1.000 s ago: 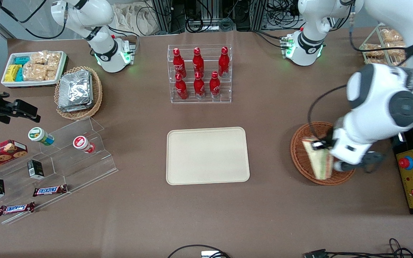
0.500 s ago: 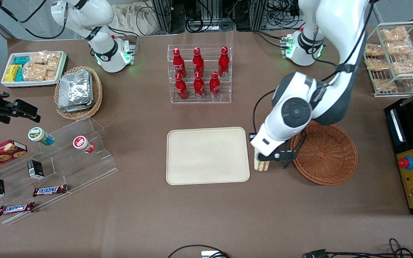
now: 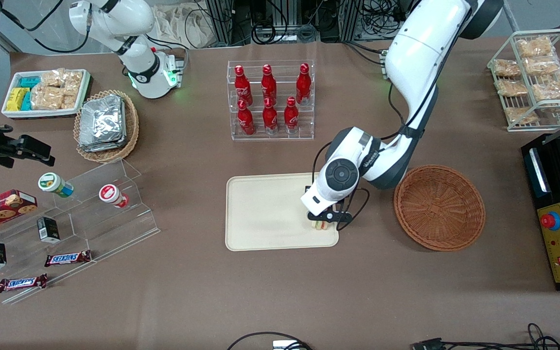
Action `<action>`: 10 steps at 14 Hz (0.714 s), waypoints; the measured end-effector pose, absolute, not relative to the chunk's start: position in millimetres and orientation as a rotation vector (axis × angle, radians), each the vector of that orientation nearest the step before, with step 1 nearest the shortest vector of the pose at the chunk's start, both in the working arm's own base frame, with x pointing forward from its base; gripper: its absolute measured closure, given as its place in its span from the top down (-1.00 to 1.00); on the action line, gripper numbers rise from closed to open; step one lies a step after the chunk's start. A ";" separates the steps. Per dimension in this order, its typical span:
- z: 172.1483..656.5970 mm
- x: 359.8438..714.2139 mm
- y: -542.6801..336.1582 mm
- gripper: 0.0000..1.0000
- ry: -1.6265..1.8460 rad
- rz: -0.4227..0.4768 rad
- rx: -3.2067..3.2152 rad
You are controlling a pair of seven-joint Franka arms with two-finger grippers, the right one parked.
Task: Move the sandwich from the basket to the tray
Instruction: 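Carry the sandwich with the left gripper over the beige tray, then lower the sandwich onto the tray and open the left gripper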
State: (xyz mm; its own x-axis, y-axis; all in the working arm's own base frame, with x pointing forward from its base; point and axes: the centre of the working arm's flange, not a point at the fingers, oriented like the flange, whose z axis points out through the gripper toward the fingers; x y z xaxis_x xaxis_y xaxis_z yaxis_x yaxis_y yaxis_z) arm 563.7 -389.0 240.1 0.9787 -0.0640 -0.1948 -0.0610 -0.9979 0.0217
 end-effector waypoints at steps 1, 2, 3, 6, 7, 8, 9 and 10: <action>237.2 564.6 -387.7 -0.59 -0.094 -0.308 3.110; 236.7 565.8 -387.5 -0.59 -0.090 -0.298 3.107; 237.7 567.0 -388.3 -0.59 -0.079 -0.289 3.095; 239.6 569.0 -392.1 -0.66 -0.024 -0.285 3.042; 238.2 569.4 -392.3 -0.67 -0.015 -0.285 3.035; 235.8 569.7 -392.3 -0.67 -0.010 -0.286 3.031; 233.2 569.7 -392.2 -0.67 -0.007 -0.289 3.031; 231.3 569.5 -392.2 -0.54 -0.006 -0.291 3.031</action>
